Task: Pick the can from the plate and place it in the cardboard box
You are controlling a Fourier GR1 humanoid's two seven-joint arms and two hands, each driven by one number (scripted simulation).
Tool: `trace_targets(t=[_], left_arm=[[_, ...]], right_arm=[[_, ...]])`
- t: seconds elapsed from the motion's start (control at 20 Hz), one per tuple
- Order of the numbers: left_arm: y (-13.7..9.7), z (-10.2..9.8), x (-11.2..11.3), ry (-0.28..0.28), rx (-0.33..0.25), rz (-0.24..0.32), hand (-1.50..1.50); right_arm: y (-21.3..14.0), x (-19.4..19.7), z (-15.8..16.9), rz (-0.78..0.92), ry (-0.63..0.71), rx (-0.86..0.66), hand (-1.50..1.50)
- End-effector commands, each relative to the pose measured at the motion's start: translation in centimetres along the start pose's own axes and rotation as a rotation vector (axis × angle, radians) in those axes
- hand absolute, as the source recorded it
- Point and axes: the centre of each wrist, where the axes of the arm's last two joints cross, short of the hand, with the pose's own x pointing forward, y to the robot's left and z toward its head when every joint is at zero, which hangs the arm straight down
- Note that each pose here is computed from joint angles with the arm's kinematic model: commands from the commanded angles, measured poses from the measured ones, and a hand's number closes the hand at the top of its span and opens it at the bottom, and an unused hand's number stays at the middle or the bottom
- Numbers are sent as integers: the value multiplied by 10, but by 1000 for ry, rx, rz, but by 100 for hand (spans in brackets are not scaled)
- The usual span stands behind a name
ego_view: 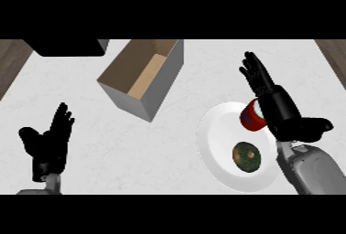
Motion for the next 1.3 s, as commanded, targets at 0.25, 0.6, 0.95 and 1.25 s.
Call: trace_targets(t=[0.25, 0.6, 0.95, 1.25], left_arm=[[68, -31, 31, -200, 88, -444, 0], [67, -31, 30, -158, 39, -429, 0], [77, -38, 15, -134, 8, -433, 0], [58, -41, 21, -151, 30, -442, 0]], right_arm=[[-89, -20, 18, -144, 82, 5, -150], [-125, -87, 93, 184, 11, 45, -150], [-206, -79, 83, 325, -117, 178, -150], [-210, -45, 44, 677, 37, 381, -150]])
